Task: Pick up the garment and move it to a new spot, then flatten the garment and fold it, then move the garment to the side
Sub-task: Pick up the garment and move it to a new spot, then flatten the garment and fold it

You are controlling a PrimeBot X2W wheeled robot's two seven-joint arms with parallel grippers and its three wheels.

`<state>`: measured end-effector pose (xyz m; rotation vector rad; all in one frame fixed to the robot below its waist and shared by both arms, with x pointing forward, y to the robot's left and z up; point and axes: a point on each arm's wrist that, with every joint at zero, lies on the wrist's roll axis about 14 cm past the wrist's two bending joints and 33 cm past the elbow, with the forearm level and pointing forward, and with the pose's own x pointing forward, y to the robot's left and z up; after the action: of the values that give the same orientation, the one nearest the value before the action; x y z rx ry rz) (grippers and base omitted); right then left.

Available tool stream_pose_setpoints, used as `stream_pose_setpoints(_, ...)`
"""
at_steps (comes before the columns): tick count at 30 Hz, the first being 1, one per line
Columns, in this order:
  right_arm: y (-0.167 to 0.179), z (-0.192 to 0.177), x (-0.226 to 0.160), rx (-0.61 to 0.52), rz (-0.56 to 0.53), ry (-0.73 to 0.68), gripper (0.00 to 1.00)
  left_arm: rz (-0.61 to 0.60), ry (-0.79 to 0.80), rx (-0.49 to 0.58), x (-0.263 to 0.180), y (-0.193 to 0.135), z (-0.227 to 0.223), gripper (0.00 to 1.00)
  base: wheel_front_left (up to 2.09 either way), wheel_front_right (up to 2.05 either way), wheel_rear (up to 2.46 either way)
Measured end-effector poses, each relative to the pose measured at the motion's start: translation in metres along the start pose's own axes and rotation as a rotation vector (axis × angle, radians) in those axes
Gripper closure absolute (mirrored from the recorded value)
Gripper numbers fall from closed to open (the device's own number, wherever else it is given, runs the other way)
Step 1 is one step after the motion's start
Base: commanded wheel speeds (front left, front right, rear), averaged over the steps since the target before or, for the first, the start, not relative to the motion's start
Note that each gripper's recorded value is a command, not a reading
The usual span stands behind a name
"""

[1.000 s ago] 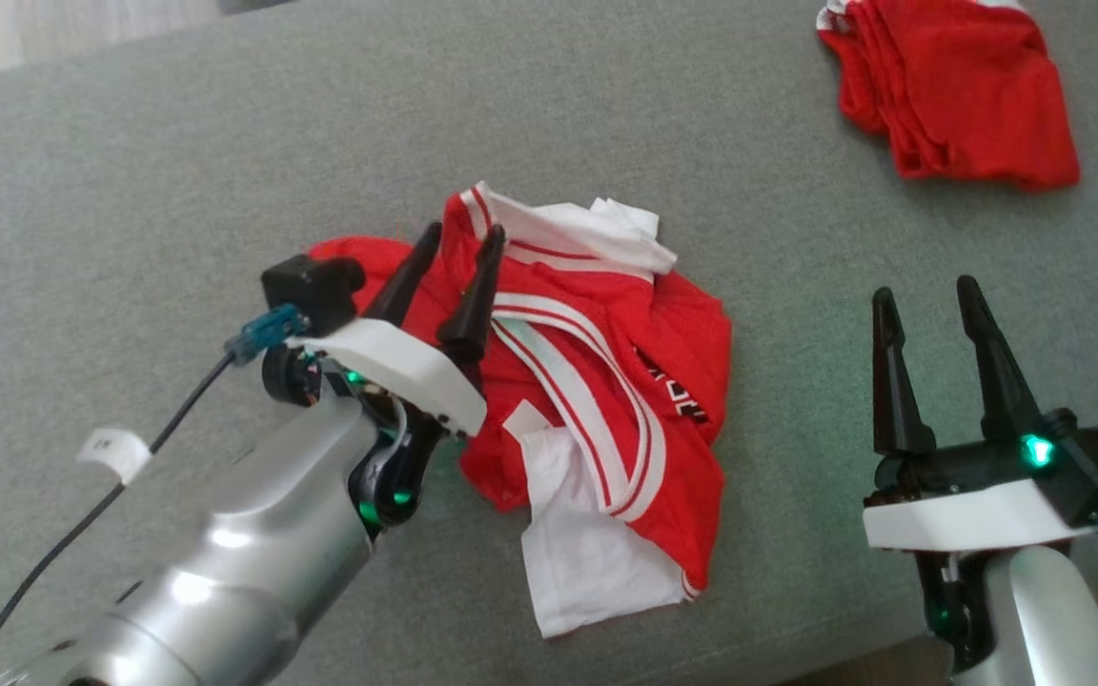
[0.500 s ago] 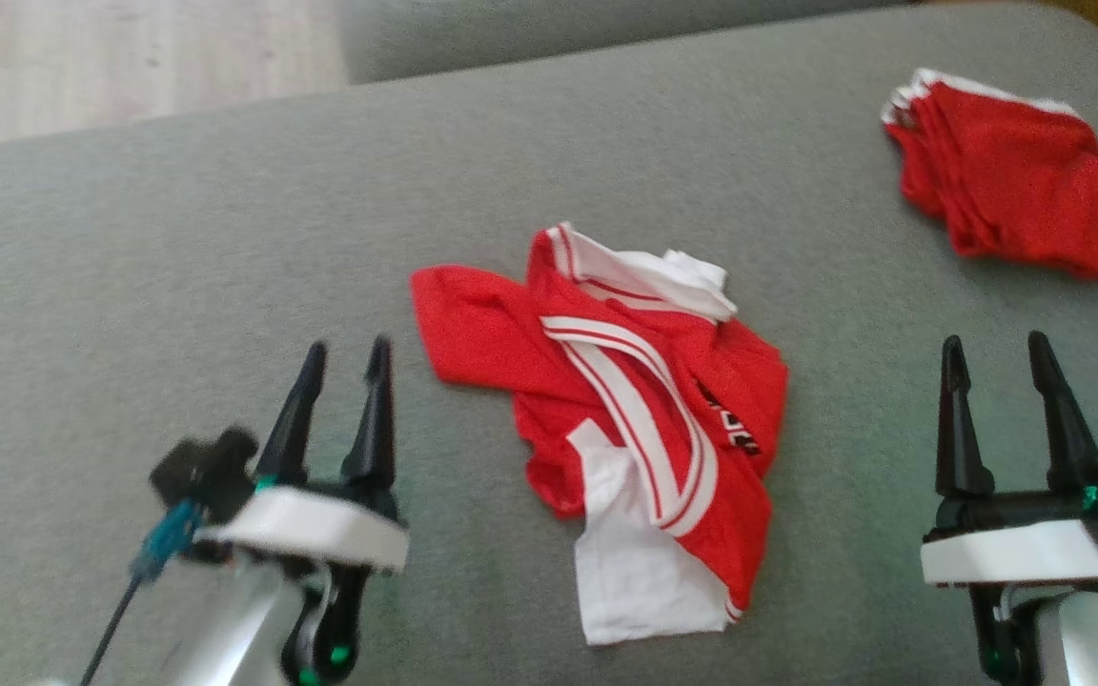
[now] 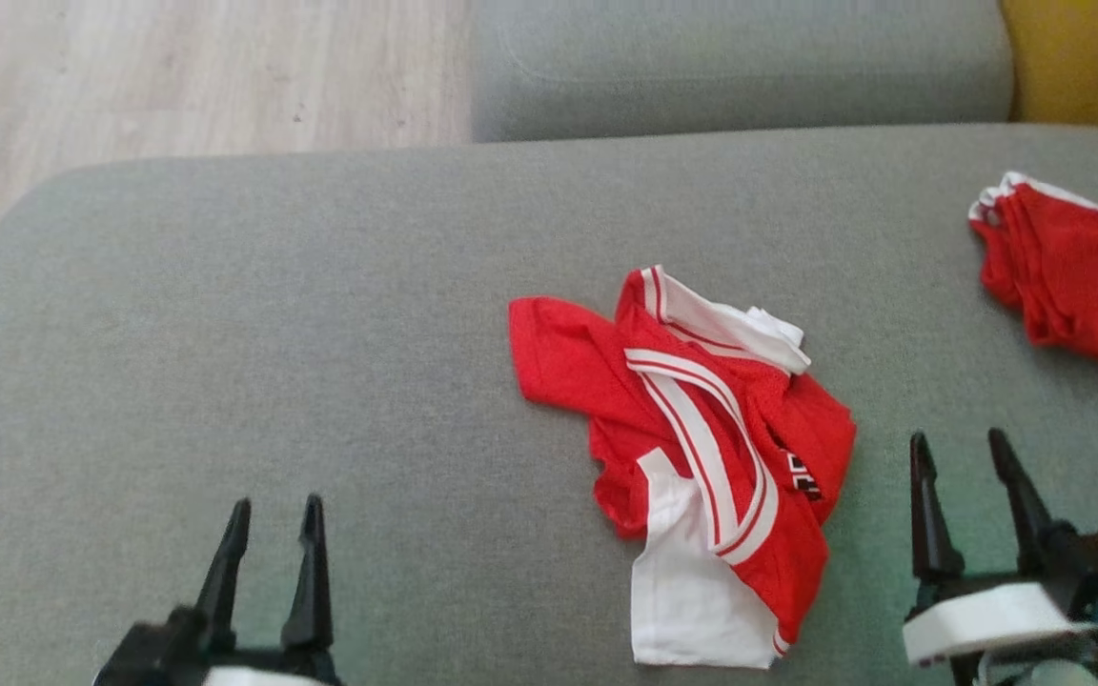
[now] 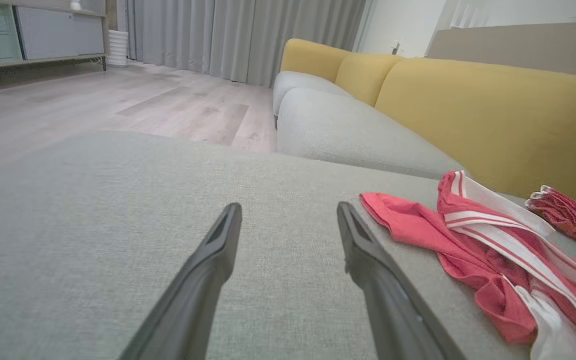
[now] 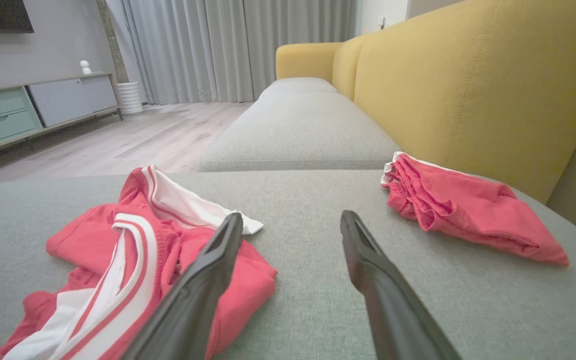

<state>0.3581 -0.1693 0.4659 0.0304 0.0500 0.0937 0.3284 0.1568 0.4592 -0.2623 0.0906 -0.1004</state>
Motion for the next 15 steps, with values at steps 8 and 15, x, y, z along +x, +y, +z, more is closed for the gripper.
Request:
stream_pose_setpoints(8,0.01,-0.012,-0.008,0.011,0.026,0.037,0.0,0.049,-0.028,0.03,-0.019,0.015,0.004,0.0,0.0,0.0,0.0)
stream_pose_setpoints(15,0.011,-0.021,-0.011,0.021,0.029,0.066,0.0,0.042,-0.03,0.026,-0.017,0.012,0.004,0.0,0.0,0.0,0.0)
